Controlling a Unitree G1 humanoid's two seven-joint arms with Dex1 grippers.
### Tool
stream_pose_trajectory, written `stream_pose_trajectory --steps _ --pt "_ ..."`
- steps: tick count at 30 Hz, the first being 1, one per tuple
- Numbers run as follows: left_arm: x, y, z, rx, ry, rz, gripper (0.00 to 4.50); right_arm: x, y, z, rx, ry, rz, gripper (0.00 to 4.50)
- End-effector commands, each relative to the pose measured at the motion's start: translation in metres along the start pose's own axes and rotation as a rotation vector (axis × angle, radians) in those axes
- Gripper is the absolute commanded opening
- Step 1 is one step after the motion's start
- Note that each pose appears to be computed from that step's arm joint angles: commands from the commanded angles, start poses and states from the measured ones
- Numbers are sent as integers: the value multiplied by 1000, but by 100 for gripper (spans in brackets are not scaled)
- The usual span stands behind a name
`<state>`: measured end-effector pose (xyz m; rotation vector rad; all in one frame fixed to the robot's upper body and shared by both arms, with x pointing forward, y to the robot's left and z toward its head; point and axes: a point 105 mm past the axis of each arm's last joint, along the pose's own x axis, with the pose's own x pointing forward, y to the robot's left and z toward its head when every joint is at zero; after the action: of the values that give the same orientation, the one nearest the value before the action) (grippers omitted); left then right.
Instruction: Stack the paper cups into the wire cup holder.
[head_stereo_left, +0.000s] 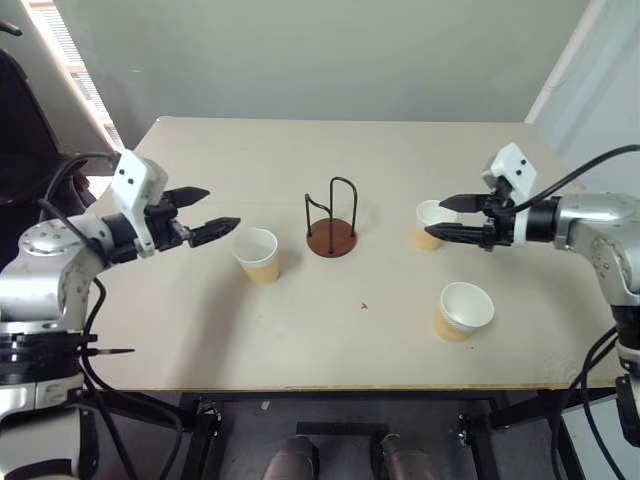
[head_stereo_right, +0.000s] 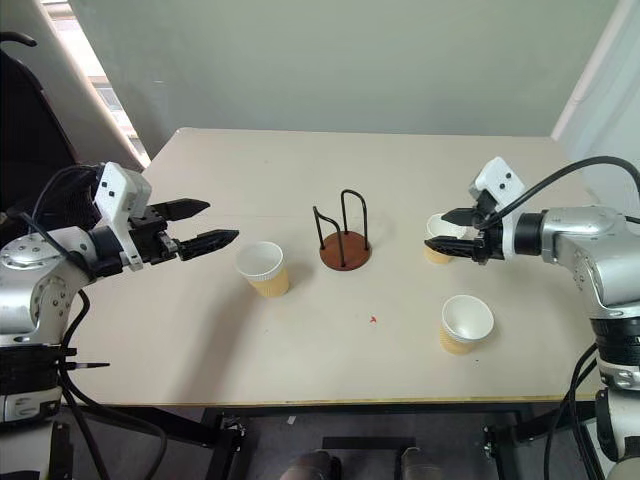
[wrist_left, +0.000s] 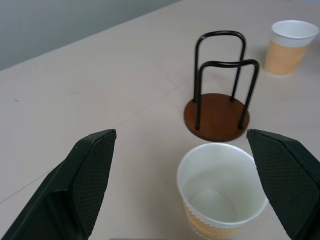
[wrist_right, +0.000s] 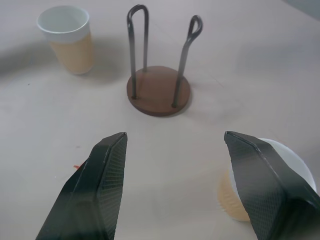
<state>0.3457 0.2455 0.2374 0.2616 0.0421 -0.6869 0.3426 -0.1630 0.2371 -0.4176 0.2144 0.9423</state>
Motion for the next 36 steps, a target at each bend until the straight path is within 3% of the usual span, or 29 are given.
stream_pose_trajectory --steps 1,14,28,36 --pt "1 2 10 15 -39 -7 450 -10 -6 20 -57 -33 -32 319" --pt "56 -15 21 31 -73 -135 450 -30 -9 25 -57 -58 -103 319" --pt "124 -24 -3 58 15 -198 450 -48 -8 34 -51 -35 -165 319" --pt "144 -31 1 42 -3 -214 450 -51 -8 37 -61 -34 -181 319"
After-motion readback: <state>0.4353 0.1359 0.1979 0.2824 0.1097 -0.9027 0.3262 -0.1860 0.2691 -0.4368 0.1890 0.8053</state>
